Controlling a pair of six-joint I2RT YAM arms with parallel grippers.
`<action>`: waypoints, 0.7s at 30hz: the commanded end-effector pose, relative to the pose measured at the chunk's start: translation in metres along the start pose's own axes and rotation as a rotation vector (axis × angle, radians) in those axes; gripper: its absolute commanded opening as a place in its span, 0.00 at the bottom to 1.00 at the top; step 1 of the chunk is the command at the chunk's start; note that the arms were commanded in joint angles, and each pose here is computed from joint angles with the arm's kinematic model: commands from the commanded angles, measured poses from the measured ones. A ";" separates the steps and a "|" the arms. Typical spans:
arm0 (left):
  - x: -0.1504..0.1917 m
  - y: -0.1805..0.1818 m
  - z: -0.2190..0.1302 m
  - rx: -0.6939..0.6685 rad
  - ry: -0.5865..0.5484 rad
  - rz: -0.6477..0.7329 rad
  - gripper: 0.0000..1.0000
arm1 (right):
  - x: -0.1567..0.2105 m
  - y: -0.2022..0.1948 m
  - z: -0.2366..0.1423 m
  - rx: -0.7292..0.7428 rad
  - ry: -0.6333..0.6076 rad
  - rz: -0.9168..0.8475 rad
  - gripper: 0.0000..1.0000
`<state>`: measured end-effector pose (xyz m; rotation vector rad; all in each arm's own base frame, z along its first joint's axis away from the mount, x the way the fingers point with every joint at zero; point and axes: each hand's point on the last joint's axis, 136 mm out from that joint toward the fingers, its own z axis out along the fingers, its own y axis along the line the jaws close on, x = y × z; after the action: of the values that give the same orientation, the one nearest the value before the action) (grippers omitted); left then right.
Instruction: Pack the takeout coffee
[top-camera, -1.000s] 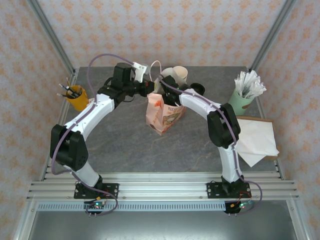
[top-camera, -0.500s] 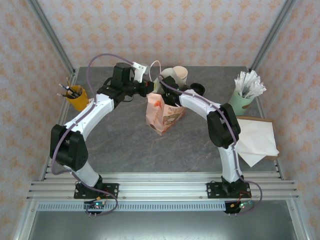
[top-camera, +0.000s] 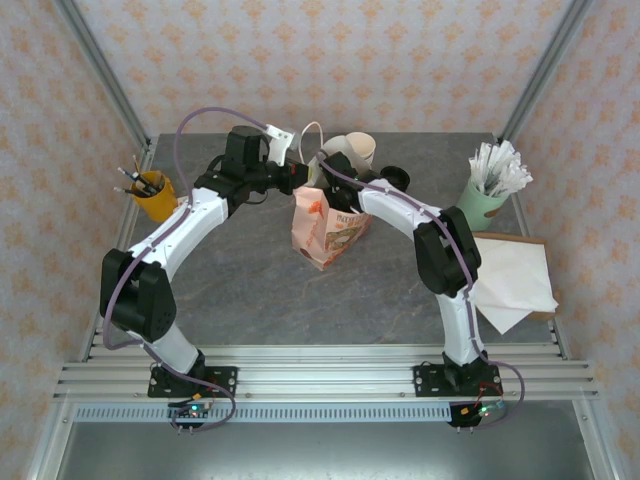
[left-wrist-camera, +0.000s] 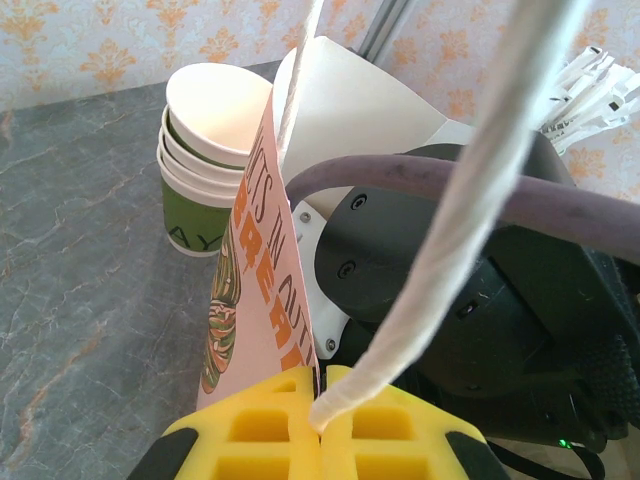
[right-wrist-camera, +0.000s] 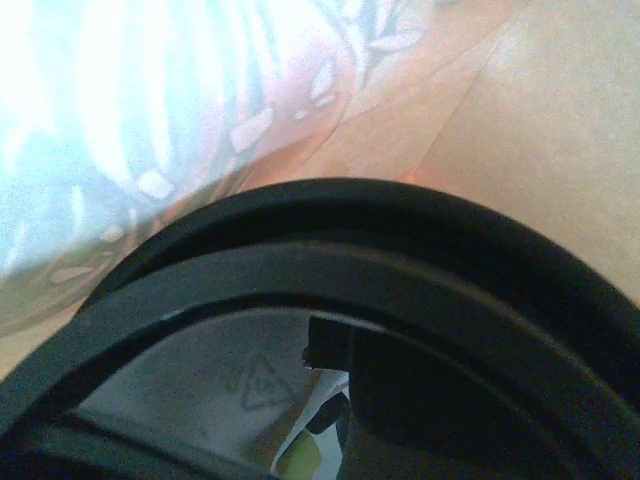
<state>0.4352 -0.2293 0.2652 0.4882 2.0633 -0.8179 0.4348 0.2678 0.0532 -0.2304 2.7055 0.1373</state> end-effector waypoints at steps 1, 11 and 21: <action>-0.005 0.008 -0.004 -0.023 -0.026 0.053 0.00 | 0.330 -0.063 0.086 0.207 1.051 0.021 0.22; -0.007 0.006 -0.008 -0.020 -0.022 0.084 0.00 | 0.304 -0.054 0.088 0.182 0.967 0.000 0.21; -0.005 0.007 -0.016 -0.016 -0.046 0.078 0.00 | 0.240 -0.046 0.028 0.152 0.819 -0.041 0.21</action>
<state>0.4387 -0.2194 0.2697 0.5183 2.0193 -0.7808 0.4503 0.2903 0.0587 -0.2155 2.6109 0.2689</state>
